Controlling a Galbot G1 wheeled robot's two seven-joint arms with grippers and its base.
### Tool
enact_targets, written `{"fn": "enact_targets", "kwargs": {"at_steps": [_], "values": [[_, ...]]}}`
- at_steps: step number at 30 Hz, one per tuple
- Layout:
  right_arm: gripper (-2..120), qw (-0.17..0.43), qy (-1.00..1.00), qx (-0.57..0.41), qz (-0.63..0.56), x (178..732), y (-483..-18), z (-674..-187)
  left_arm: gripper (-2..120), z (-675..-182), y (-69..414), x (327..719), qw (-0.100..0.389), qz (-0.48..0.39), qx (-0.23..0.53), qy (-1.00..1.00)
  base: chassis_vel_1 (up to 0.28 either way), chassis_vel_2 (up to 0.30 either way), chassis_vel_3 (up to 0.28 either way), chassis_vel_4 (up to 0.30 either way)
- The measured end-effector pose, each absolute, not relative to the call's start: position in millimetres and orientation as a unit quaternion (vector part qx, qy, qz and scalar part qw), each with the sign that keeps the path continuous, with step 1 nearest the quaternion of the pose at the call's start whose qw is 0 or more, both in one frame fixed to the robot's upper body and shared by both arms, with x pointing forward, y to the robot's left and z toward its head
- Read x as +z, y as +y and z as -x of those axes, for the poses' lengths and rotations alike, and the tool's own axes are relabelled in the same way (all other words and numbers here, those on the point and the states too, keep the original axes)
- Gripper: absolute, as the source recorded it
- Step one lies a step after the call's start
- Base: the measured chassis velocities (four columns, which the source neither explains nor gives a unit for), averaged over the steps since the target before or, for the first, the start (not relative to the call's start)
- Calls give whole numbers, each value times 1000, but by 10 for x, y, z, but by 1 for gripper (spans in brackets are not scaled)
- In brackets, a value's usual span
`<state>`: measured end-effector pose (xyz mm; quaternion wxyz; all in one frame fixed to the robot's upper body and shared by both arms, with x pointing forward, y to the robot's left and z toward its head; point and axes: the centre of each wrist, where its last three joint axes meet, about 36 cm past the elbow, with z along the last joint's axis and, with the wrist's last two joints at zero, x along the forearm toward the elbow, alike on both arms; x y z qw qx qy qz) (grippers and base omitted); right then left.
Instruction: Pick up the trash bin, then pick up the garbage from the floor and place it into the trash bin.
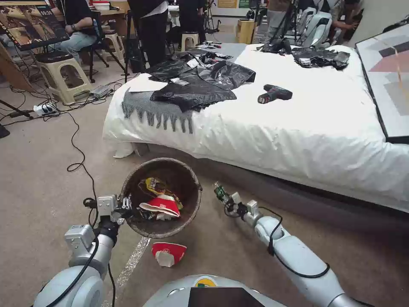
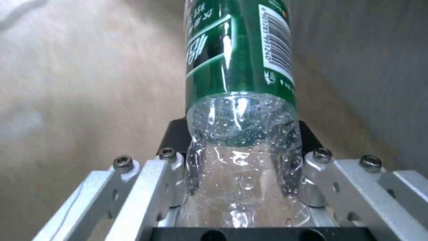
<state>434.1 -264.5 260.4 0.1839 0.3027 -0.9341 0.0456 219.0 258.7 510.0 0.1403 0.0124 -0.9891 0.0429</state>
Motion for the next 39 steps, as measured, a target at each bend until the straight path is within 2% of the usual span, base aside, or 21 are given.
{"fn": "enact_targets", "kwargs": {"at_steps": [7,10,23,30,39], "values": [[32,126,-934,32,-332,3210,-2493,-4416,0,-2194,2589,5089,143,-13,42,-989,0,0,0,0],[32,74,-927,21,-368,3860,-2341,-4409,0,-2202,2597,5070,146,-15,42,-988,0,0,0,0],[32,-36,-897,16,-439,5192,-2071,-4332,0,-2217,2610,5040,151,-16,40,-988,0,0,0,0],[32,-48,-871,17,-488,5544,-1914,-4299,0,-2226,2607,5030,156,-14,40,-987,0,0,0,0],[32,-33,-848,13,-529,5454,-1604,-4235,0,-2229,2595,5027,158,-11,42,-986,0,0,0,0]]}}
